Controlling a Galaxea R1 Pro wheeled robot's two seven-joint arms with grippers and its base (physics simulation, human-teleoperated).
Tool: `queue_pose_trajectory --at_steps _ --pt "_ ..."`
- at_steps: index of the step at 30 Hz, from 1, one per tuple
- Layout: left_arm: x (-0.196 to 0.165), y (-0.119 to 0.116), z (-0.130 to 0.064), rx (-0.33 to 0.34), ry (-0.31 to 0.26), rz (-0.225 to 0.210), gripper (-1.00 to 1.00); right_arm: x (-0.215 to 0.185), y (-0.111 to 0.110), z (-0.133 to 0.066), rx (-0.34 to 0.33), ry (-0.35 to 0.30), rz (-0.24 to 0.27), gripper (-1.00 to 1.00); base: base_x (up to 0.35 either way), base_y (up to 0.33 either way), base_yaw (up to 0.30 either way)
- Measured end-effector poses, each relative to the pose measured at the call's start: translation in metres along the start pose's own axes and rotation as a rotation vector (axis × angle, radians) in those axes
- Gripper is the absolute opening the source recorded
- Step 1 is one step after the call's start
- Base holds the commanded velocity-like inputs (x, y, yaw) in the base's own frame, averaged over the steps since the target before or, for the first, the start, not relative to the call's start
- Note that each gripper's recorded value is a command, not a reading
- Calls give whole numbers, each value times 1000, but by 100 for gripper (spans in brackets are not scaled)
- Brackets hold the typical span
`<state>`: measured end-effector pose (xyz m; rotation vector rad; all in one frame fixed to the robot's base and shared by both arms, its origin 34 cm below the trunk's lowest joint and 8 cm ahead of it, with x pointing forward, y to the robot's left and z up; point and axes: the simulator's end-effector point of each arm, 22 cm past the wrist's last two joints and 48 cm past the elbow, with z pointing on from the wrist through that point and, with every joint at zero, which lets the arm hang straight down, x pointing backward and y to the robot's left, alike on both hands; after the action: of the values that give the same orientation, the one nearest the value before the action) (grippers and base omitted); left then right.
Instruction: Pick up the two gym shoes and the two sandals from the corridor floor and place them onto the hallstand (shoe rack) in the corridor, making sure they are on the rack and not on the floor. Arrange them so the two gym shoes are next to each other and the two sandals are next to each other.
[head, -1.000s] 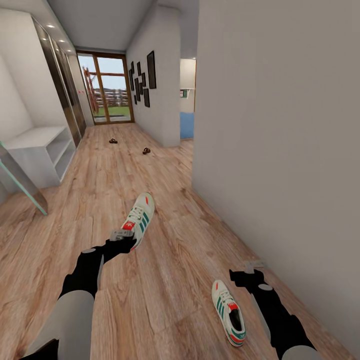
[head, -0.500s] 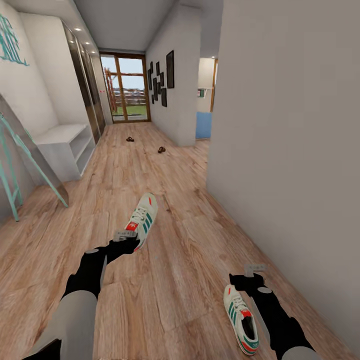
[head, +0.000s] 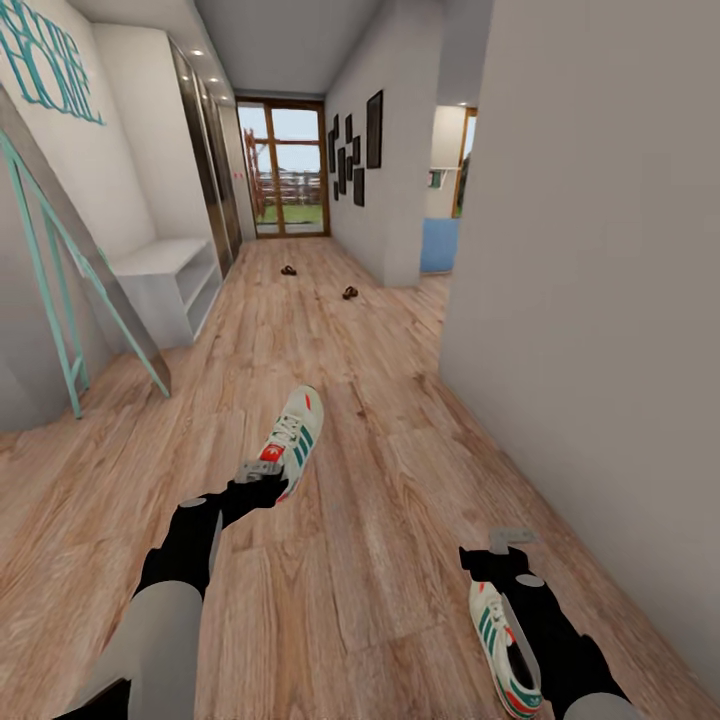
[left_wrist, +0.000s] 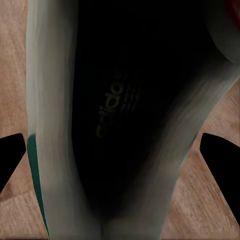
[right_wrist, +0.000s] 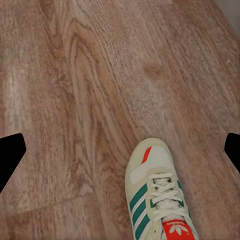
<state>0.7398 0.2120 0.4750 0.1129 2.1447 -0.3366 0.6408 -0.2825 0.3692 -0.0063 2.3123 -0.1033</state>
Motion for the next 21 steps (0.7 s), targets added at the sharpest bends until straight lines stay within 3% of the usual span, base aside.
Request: queue_pose_trajectory --at_steps 13,17,21 --pt "42 9 17 -7 41 -8 -100 33 -6 19 10 22 -9 100 0 0 9" --pt "53 11 23 -8 58 -15 -100 32 -13 24 19 0 -37 100 0 0 0" --pt "64 13 28 -8 74 -20 -100 7 -16 23 31 -61 -94 100 0 0 0"
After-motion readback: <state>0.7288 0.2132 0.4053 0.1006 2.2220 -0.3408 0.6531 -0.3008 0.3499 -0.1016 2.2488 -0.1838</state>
